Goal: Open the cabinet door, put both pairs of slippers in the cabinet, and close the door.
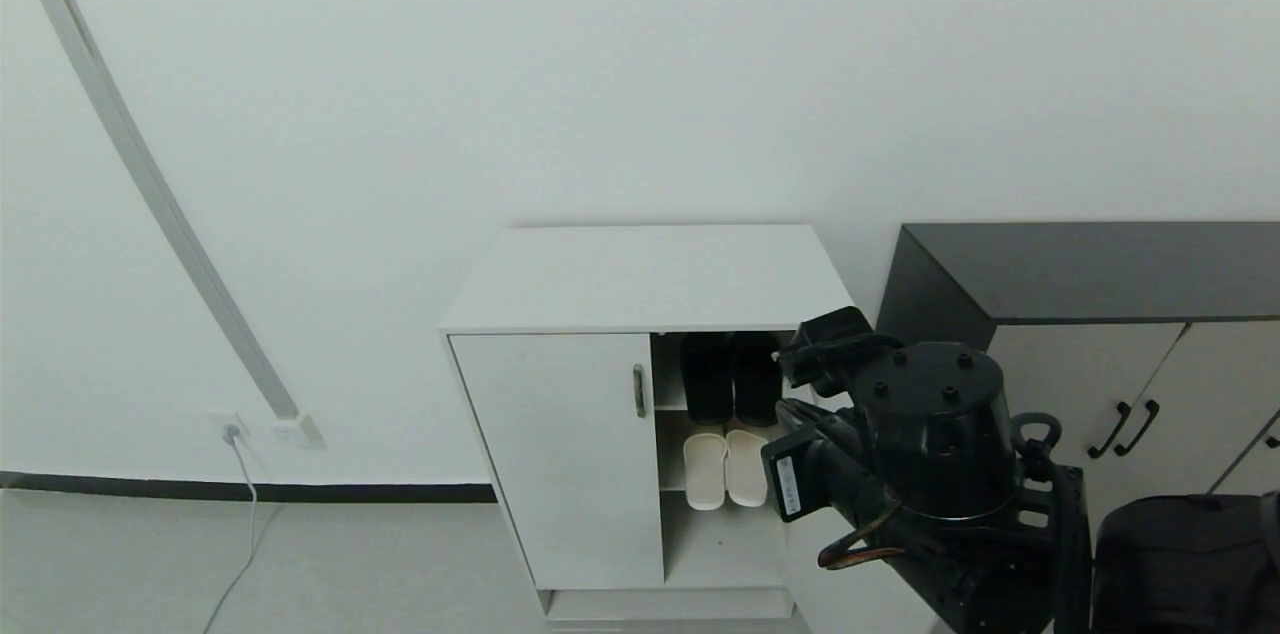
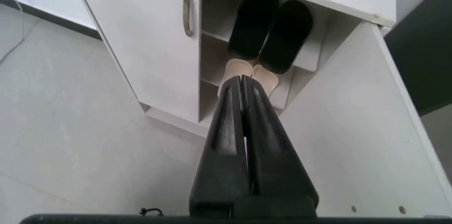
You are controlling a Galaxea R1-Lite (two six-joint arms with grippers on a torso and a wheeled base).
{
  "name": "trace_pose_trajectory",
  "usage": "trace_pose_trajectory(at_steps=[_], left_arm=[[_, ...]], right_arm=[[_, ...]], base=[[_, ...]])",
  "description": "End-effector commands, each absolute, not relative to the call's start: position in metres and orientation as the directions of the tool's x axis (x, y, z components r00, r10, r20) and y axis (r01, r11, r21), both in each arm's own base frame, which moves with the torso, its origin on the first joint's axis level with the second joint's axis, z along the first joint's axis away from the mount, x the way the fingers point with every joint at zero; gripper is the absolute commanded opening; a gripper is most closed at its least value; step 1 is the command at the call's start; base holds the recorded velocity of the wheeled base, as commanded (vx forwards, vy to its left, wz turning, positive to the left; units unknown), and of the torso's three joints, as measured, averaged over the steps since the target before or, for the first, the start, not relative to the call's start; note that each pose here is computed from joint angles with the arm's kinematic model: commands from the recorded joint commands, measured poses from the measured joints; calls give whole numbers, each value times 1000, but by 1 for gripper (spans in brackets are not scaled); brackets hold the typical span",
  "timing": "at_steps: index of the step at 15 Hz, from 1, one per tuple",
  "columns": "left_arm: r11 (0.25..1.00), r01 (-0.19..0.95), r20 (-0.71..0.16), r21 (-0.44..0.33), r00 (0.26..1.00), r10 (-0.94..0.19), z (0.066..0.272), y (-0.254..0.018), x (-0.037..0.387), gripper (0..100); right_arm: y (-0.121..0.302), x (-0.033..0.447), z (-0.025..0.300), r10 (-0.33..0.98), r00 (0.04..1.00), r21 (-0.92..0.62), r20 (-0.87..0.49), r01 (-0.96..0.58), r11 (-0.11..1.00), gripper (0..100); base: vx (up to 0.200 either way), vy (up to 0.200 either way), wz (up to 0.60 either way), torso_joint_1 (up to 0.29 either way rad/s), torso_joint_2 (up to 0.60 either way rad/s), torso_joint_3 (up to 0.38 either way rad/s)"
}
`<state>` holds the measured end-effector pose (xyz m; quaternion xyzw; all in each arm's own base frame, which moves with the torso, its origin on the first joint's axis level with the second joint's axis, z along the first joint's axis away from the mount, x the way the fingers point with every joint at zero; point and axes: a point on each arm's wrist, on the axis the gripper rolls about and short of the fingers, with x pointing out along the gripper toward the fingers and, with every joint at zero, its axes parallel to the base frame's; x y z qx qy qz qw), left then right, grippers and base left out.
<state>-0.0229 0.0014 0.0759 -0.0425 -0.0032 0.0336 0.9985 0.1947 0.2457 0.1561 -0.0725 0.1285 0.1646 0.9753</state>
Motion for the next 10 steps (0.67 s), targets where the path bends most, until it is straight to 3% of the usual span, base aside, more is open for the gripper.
trace_pose_trajectory(at_steps=[1, 6, 10], left_arm=[[994, -67, 5, -86, 998, 67, 76, 1, -23, 0], [994, -67, 5, -86, 998, 67, 76, 1, -23, 0], [994, -68, 5, -85, 998, 69, 76, 1, -23, 0]], right_arm=[[246, 194, 156, 304, 913, -98, -273, -341, 935, 0], [245, 196, 155, 300, 913, -99, -277, -338, 936, 0], [234, 210, 156, 252, 930, -107, -266, -289, 951, 0]], base=[[0, 0, -600, -2, 2, -7], [0, 0, -600, 8, -2, -1], [0, 0, 0, 0, 0, 0]])
